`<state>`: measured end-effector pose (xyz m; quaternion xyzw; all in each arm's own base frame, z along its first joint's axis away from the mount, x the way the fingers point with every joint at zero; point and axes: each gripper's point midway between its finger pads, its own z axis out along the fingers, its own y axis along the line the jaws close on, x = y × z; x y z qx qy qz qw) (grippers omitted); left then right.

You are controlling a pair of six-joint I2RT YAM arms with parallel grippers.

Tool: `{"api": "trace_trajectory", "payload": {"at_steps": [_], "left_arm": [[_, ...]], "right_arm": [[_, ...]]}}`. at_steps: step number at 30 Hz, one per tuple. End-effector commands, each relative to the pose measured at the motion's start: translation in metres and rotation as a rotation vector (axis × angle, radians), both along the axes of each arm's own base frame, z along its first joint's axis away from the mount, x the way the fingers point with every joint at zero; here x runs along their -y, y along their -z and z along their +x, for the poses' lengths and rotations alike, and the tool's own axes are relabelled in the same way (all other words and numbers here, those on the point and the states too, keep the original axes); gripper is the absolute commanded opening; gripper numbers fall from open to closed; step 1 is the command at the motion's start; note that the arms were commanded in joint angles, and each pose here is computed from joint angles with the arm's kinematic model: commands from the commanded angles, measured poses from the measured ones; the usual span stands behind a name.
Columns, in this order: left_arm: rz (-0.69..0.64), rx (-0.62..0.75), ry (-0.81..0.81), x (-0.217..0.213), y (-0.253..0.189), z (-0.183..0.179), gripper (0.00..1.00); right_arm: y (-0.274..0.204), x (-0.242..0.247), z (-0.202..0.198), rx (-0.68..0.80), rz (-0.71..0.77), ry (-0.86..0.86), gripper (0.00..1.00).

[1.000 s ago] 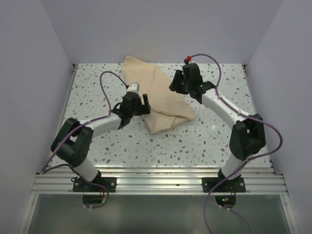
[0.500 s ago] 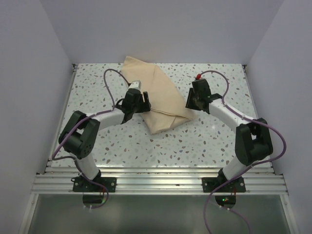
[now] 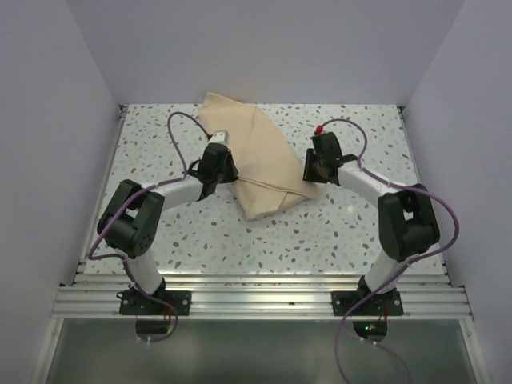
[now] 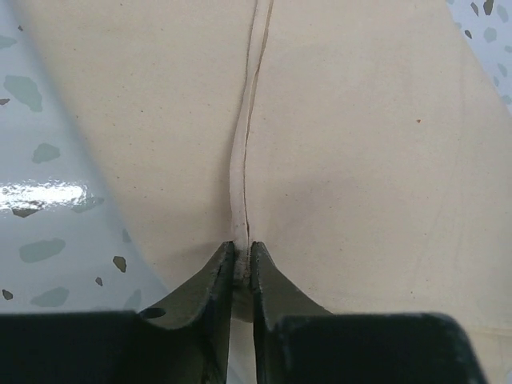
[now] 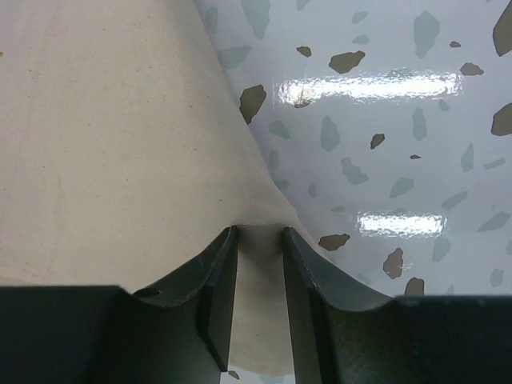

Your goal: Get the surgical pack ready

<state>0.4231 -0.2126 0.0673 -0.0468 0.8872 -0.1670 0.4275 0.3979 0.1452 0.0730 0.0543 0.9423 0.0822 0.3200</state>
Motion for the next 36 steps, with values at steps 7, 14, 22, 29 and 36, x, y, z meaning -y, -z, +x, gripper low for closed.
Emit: {"api": "trace_trajectory", "payload": {"at_steps": [7,14,22,29,36], "left_arm": [[0.03,0.031,-0.027,-0.019,-0.004,0.022,0.05],[0.066,0.045,-0.04,-0.034,-0.003,0.04,0.0],[0.102,0.051,-0.043,-0.045,0.009,0.052,0.0],[0.13,0.074,-0.05,-0.046,0.0,0.066,0.0],[0.144,0.087,-0.062,-0.048,-0.005,0.076,0.0]], "right_arm": [[0.007,-0.039,-0.03,0.002,0.034,-0.105,0.31],[0.006,-0.046,-0.06,-0.037,0.032,-0.143,0.3],[-0.009,-0.046,-0.078,-0.015,0.031,-0.148,0.45],[-0.034,-0.041,-0.051,0.037,0.007,-0.162,0.48],[-0.017,-0.052,-0.019,-0.007,0.009,-0.215,0.51]]}}
